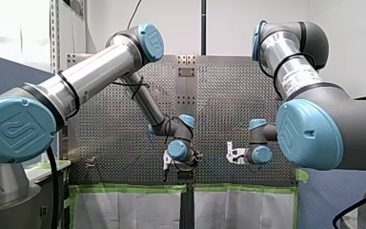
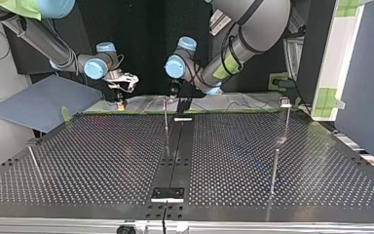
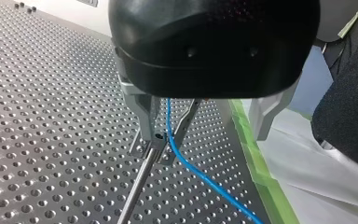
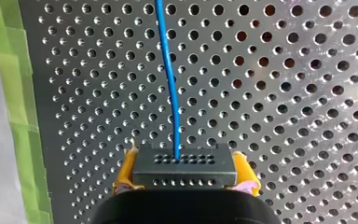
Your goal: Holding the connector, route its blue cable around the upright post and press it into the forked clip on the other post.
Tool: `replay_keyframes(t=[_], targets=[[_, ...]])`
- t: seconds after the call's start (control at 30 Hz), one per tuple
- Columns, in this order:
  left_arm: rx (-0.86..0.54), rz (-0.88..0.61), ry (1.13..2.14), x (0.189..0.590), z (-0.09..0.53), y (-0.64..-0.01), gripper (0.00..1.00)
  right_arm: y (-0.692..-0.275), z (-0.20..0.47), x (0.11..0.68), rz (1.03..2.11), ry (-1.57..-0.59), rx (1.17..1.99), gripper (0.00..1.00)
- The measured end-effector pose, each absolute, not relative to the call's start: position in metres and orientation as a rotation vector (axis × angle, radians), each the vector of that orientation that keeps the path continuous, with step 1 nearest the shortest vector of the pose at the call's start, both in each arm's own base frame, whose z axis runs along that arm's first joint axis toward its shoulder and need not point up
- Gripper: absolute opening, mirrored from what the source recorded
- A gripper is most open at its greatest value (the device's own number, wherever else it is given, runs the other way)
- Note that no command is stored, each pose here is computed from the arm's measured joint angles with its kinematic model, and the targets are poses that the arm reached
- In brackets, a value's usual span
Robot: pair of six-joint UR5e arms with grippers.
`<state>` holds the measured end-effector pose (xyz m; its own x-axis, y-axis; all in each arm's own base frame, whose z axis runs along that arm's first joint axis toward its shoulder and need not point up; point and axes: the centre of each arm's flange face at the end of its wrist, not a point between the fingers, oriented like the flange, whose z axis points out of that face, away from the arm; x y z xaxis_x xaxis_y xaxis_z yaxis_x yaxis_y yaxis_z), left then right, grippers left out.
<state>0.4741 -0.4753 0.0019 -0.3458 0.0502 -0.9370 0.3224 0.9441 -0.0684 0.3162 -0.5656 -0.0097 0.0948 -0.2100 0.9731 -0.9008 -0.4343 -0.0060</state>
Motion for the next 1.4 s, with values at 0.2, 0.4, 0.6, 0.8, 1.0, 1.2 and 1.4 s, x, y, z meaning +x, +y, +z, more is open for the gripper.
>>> replay_keyframes(t=[0.2, 0.4, 0.6, 0.8, 1.0, 1.2, 1.4], targets=[[0.282, -0.264, 1.908, 0.471, 0.003, -0.478, 1.00, -0.566, -0.010, 0.316, 1.381, -1.097, 1.734, 0.00], [0.330, -0.215, 1.894, 0.462, 0.004, -0.485, 1.00, -0.566, -0.010, 0.316, 1.381, -1.097, 1.734, 0.00], [0.356, -0.210, 1.881, 0.454, 0.009, -0.493, 1.00, -0.566, -0.010, 0.316, 1.382, -1.099, 1.733, 0.00], [0.354, -0.219, 1.857, 0.447, 0.026, -0.502, 1.00, -0.566, -0.010, 0.316, 1.384, -1.098, 1.733, 0.00], [0.363, -0.222, 1.862, 0.440, 0.027, -0.504, 1.00, -0.566, -0.010, 0.316, 1.384, -1.098, 1.734, 0.00], [0.352, -0.204, 1.881, 0.437, 0.026, -0.502, 1.00, -0.566, -0.010, 0.316, 1.383, -1.099, 1.734, 0.00], [0.342, -0.187, 1.892, 0.435, 0.025, -0.499, 1.00, -0.566, -0.010, 0.316, 1.384, -1.100, 1.734, 0.00]])
